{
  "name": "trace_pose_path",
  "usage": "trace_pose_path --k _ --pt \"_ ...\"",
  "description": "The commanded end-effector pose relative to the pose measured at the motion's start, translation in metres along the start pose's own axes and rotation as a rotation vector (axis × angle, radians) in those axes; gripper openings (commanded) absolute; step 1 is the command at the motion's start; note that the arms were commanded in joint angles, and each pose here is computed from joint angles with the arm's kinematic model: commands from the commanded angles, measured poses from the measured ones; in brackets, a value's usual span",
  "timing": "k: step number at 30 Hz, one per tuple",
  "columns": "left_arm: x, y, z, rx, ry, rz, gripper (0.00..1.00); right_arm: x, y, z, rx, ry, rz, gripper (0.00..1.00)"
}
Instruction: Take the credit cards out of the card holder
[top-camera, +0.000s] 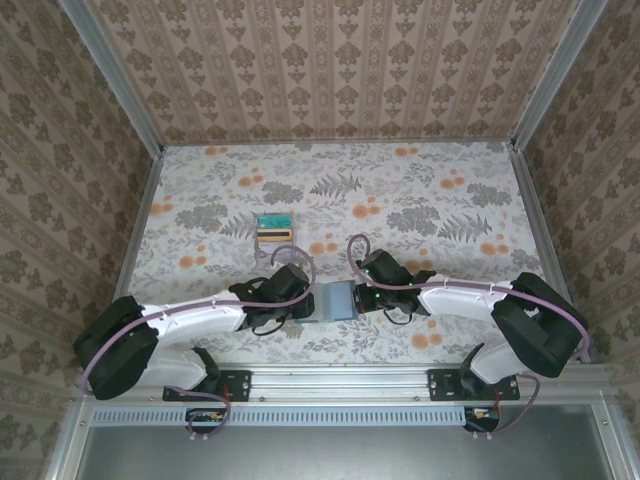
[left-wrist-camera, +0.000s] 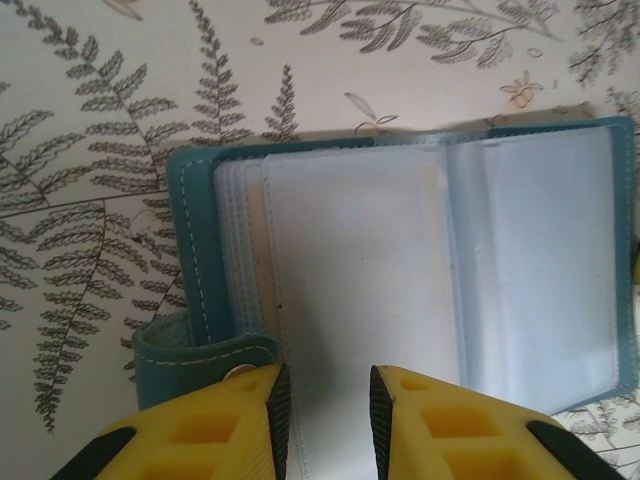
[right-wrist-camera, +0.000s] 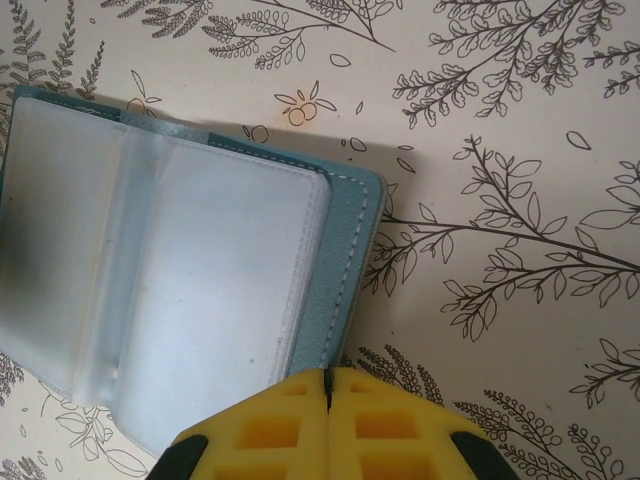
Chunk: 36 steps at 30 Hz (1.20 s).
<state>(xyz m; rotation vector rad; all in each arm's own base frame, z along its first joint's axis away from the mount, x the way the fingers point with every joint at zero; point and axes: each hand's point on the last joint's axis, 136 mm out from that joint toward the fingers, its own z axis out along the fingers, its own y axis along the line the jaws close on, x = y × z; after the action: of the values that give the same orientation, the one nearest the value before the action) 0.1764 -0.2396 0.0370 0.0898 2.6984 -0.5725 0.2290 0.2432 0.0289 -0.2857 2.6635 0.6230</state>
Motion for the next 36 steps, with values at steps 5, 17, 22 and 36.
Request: trace_pose_path --k 5,17,22,36 --pt "0.013 0.025 0.005 -0.09 0.043 -0.039 0.29 0.007 0.002 0.005 -0.011 0.023 0.006 0.04" --pt "0.012 0.027 -0.001 -0.114 0.033 -0.028 0.33 0.011 0.007 0.01 -0.022 0.037 0.002 0.02" --pt "0.015 0.021 0.004 -0.087 0.048 -0.021 0.33 0.01 0.01 0.01 -0.023 0.033 0.002 0.02" --pt "-0.001 0.005 -0.019 -0.042 -0.021 0.004 0.36 -0.016 0.024 -0.021 -0.068 -0.09 0.034 0.2"
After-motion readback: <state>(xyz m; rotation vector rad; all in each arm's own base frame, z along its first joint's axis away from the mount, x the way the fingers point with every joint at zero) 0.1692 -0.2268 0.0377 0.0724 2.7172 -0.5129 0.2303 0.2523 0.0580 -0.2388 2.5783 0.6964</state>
